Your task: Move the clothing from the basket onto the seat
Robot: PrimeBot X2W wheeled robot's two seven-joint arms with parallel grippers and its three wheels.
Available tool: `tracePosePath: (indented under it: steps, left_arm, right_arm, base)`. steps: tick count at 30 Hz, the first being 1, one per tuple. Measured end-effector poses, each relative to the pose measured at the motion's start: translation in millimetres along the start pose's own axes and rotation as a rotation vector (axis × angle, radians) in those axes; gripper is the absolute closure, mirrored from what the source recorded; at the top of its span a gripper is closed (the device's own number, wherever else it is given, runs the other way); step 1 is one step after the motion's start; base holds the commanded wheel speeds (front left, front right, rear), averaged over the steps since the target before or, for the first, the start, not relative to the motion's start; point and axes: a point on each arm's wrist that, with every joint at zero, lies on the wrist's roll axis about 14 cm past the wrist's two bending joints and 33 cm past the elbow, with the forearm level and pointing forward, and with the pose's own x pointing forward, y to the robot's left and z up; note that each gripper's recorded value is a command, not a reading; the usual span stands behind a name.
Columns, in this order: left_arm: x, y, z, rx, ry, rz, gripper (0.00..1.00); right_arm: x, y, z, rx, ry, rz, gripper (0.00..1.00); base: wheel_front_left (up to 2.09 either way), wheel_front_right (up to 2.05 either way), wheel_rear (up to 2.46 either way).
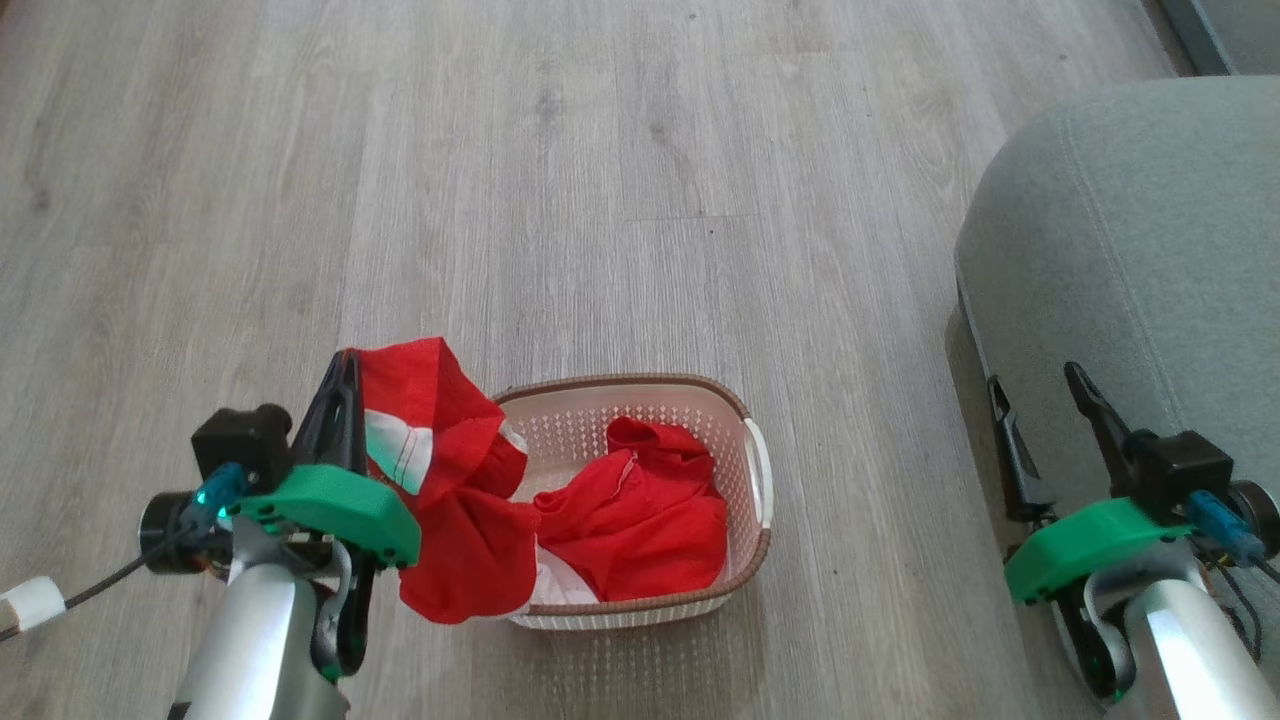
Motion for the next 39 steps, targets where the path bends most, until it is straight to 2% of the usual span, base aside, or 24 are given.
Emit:
tracePosePath:
  steps: [8, 12, 17, 22, 28, 35, 39]
  left_arm:
    - [-2, 0, 3, 0.002, -0.009, -0.003, 1.0]
    - [-1, -6, 3, 0.009, -0.003, -0.028, 1.0]
    - [-4, -45, 10, 0.035, -0.017, -0.198, 1.0]
    - [-9, -86, 28, 0.087, -0.057, -0.385, 1.0]
    - [-28, -128, 34, 0.12, -0.076, -0.561, 1.0]
    - [-58, -169, 40, 0.127, -0.11, -0.785, 1.0]
    - [-70, -181, 45, 0.115, -0.126, -0.862, 1.0]
  right_arm:
    - [0, 7, -1, -0.006, 0.003, 0.024, 0.0]
    - [-1, 23, -5, -0.027, 0.019, 0.087, 0.0]
    - [1, 65, -8, -0.056, 0.035, 0.251, 0.0]
    - [11, 114, 6, -0.121, 0.009, 0.465, 0.0]
    - [13, 157, 16, -0.172, 0.0, 0.669, 0.0]
    - [0, 191, 10, -0.186, 0.06, 0.85, 0.0]
    - [-8, 199, 2, -0.182, 0.104, 0.904, 0.0]
  base:
    - [0.0, 0.0, 0.0]
    - [0.0, 0.0, 0.0]
    - [0.0, 0.0, 0.0]
    - [0.0, 0.0, 0.0]
    - [0.0, 0.0, 0.0]
    - [0.0, 0.0, 0.0]
    - [0.0, 0.0, 0.0]
